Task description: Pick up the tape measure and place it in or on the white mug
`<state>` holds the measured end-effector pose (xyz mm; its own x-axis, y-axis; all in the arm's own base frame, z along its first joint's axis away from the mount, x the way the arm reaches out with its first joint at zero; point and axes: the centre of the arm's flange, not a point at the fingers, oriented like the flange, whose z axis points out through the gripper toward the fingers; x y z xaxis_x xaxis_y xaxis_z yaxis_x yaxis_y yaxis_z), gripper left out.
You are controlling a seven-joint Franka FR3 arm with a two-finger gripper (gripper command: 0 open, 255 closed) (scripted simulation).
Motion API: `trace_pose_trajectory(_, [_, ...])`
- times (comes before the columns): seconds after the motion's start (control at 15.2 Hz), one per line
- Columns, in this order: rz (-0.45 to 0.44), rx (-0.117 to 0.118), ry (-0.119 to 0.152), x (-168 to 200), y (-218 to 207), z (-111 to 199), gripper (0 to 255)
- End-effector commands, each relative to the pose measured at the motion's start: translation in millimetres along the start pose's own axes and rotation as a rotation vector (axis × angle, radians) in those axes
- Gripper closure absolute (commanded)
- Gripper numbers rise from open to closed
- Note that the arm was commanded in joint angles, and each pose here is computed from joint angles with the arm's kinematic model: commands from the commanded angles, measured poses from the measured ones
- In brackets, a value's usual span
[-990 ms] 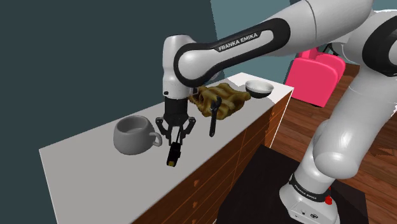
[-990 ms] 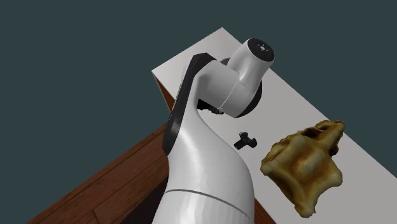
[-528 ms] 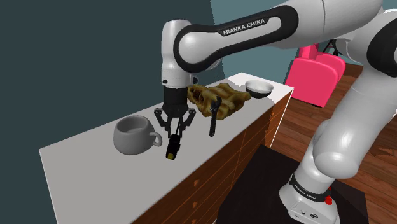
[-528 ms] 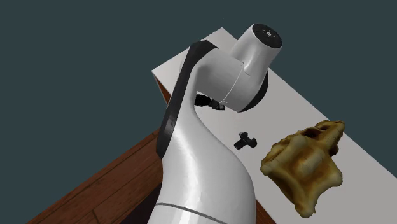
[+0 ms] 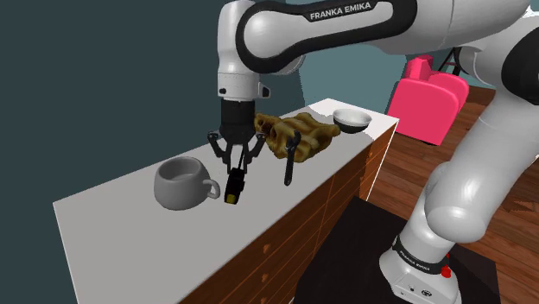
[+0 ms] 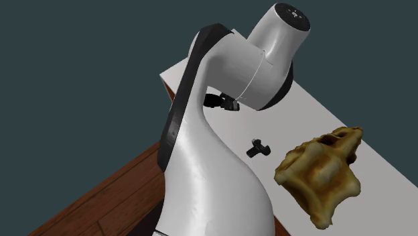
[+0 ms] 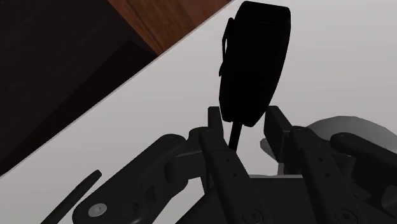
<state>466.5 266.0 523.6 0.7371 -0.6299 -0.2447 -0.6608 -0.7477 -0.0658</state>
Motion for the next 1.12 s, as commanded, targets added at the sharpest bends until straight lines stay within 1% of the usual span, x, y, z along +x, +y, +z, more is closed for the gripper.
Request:
trace_pose_trajectory(0.0, [0.0, 0.0, 0.0, -3.3, -0.1, -10.2, 255])
trace_pose_trajectory(0.26, [0.0, 0.0, 0.0, -8.5, -1.5, -30.7, 255])
trace_pose_trajectory(0.33, [0.0, 0.0, 0.0, -8.8, -1.5, -31.7, 255])
trace_pose_trajectory(1.06, [0.0, 0.0, 0.0, 72.4, -121.9, -37.1, 255])
